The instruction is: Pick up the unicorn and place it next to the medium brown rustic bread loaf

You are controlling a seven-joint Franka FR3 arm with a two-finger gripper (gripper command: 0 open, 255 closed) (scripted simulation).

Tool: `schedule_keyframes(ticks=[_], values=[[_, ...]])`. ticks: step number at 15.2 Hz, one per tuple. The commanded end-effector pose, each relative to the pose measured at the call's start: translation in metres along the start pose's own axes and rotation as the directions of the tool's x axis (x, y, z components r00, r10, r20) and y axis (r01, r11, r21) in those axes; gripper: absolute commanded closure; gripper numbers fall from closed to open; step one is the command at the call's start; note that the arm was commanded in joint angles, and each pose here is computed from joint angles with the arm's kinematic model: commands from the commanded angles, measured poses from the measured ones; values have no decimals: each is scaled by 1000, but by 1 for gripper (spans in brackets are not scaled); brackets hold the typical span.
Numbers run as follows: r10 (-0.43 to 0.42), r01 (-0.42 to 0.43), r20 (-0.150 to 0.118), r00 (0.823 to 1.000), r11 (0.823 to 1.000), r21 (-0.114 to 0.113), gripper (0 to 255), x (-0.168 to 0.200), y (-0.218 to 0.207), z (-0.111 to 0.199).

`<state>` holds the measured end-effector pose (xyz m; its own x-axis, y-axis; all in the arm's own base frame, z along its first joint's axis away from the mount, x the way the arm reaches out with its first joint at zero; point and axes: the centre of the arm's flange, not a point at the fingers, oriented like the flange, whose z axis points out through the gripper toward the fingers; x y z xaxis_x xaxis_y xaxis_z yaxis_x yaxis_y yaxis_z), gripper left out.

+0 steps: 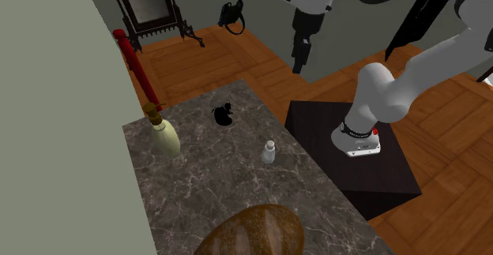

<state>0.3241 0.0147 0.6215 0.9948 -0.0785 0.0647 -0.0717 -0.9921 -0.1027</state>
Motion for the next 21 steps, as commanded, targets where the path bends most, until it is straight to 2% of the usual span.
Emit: schedule_keyframes(ticks=[1, 6, 11, 16, 21], values=[[0, 0, 0, 1000, 1000, 0, 0, 0, 0, 0], [149, -149, -15, 989, 989, 10, 0, 37, -9, 52], [295, -294, -28, 955, 955, 22, 0, 75, -14, 103], [434, -433, -39, 900, 901, 36, 0, 115, -13, 154], [564, -562, -48, 825, 826, 51, 0, 155, -6, 204]])
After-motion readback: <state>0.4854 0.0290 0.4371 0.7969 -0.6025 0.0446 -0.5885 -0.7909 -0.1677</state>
